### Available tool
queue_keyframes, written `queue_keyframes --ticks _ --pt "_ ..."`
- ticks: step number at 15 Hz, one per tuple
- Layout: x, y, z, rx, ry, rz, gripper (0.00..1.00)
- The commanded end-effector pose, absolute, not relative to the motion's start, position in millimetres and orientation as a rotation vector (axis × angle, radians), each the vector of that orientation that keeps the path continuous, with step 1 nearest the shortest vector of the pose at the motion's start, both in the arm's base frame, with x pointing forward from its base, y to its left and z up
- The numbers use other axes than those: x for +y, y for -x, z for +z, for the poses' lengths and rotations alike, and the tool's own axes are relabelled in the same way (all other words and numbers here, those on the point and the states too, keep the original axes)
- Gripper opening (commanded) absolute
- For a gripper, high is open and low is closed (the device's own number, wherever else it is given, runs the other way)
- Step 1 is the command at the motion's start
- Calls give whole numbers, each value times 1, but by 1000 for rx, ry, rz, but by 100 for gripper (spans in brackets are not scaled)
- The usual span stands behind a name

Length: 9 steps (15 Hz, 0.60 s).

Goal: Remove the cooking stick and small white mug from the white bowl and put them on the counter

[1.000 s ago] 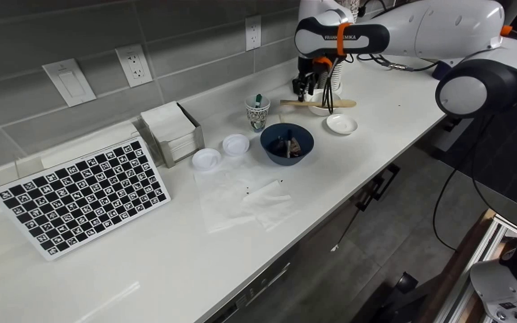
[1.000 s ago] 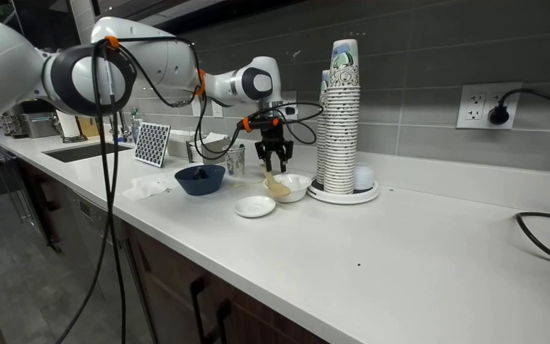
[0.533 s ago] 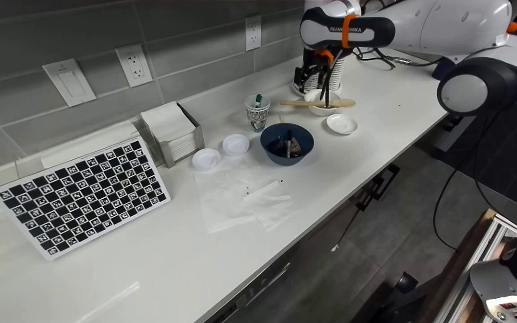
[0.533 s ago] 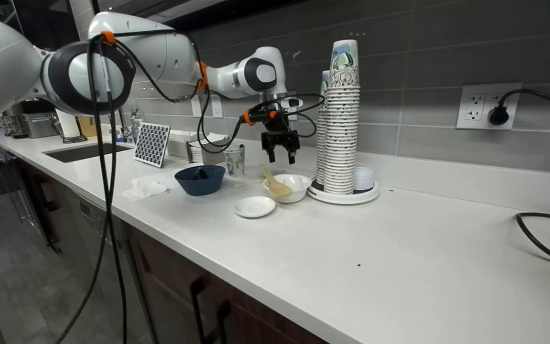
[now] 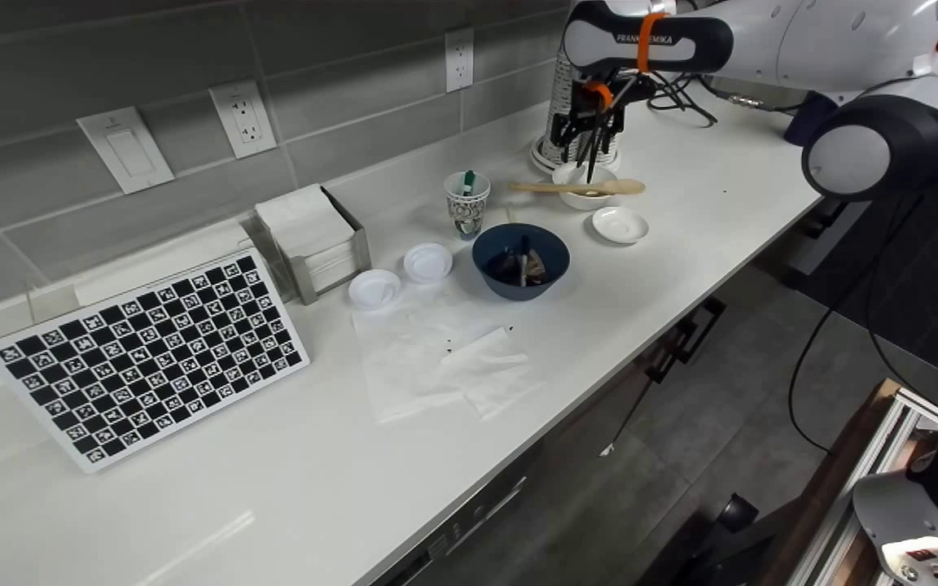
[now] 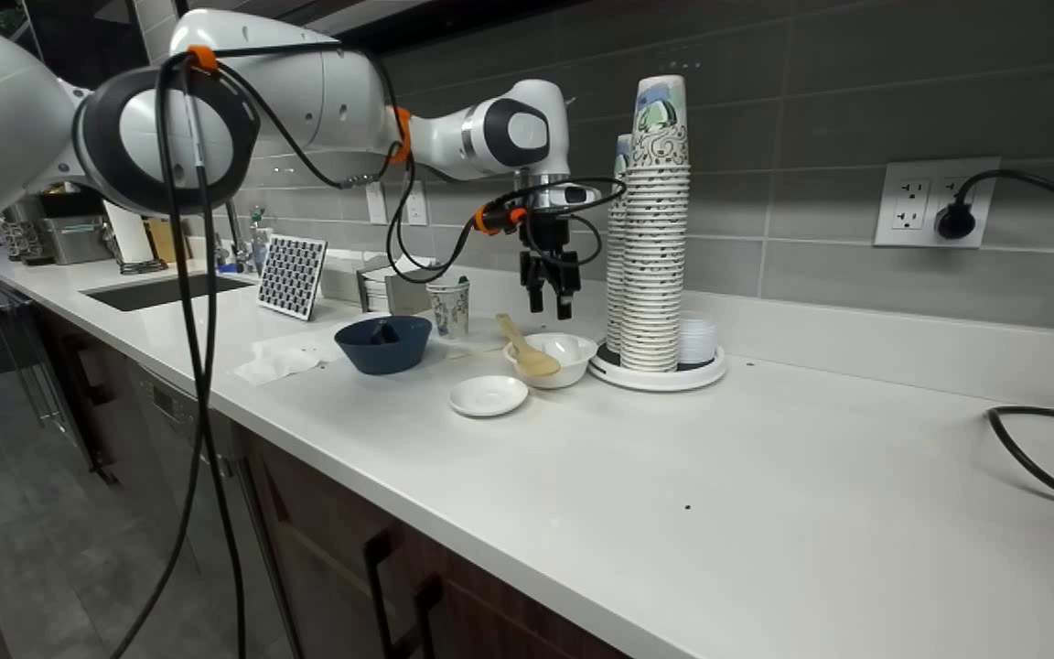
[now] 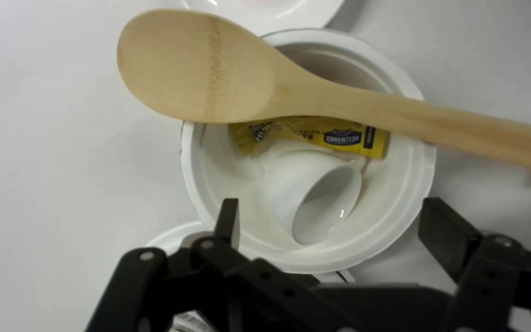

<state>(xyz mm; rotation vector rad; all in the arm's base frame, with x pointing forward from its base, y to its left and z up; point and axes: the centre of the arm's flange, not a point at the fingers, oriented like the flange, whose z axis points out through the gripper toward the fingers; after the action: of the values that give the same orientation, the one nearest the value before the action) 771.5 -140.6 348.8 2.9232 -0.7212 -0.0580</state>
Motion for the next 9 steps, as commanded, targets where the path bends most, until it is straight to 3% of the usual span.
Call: queue_keyframes --ticks 1,7,8,9 --pt "-141 -777 344 -793 -2867 -68 100" --pt "-146 -785 319 -971 -2747 -66 99" --pt "-147 -787 315 -994 -2727 -61 89" --pt "-147 -787 312 -1014 -2712 -67 87"
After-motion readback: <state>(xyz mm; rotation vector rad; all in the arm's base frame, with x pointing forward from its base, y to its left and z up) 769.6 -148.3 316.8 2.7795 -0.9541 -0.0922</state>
